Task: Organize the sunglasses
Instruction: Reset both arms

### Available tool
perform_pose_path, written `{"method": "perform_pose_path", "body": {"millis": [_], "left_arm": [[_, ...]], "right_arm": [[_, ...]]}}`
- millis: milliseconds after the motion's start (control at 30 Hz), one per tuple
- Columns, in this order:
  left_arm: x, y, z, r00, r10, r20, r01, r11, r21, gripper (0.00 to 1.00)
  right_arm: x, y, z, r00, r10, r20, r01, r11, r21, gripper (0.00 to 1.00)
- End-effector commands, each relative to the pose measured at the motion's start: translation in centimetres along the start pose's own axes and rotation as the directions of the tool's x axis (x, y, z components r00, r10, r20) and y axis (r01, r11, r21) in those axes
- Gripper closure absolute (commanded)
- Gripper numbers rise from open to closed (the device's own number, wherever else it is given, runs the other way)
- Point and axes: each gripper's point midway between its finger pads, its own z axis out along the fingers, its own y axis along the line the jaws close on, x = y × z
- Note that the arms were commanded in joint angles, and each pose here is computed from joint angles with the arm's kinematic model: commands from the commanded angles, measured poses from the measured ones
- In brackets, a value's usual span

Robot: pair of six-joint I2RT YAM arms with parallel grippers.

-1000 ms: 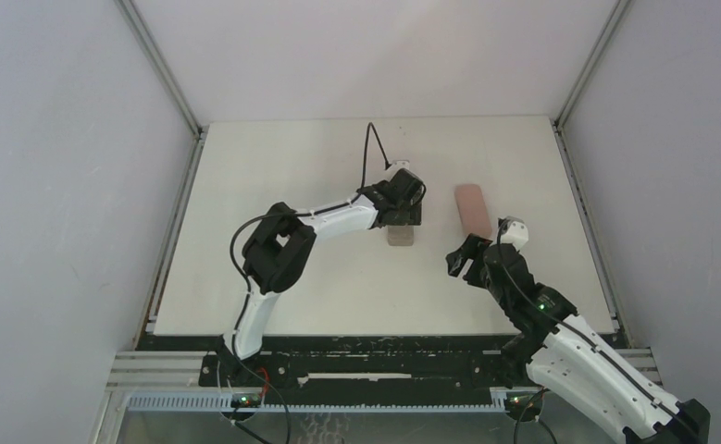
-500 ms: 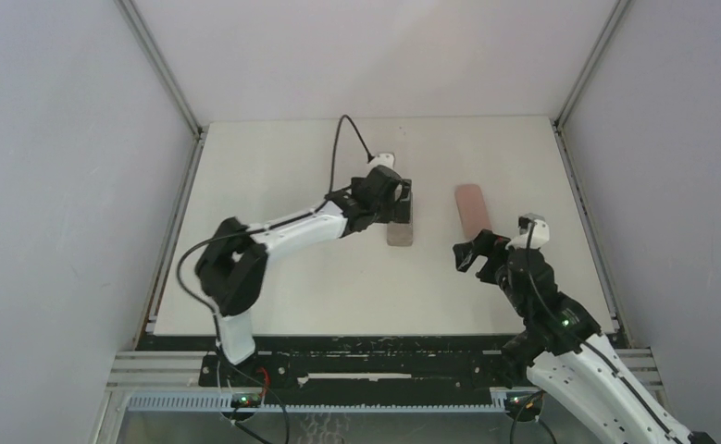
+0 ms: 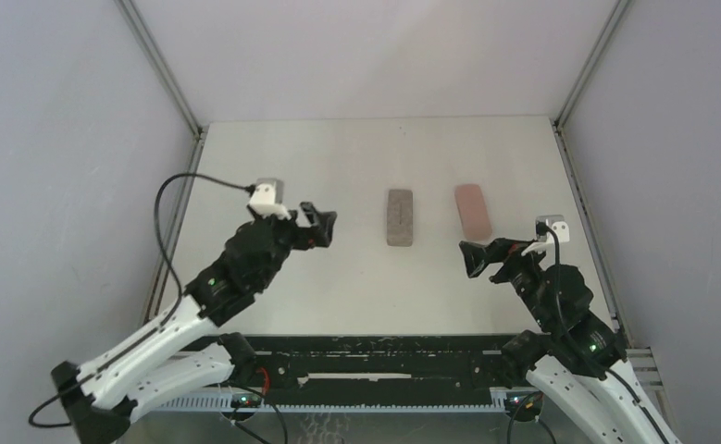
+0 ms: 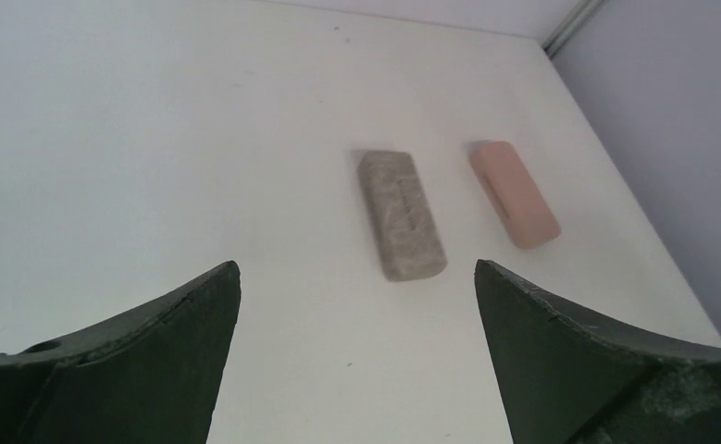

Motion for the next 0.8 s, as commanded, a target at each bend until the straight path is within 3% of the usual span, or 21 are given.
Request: {"method": "perform_pose_path", "body": {"millis": [0,333,767], "left_arm": [[2.5,5.6,-3.3,1.000,0.016,0.023,-0.012,0.991,-0.133,0.00],[5.3,11.1,-8.5,0.987,-0.079,0.140,0.103,0.979,-0.177,0.00],[5.9,13.4,-9.5,0.973,-0.113,0.203,0.160,0.959,-0.232,0.00]], "right_arm": [[-0.9,0.3,-0.7,0.997,-0.051,0.050,0.053,0.998,-0.041,0.00],[0.6,-0.2,-1.3,0.990,-0.070,0.122,0.082,0.992,-0.094,0.00],[1.7,-1.3,-0.8,0.991,-0.079,0.108,0.084,0.995,-0.046,0.00]]}}
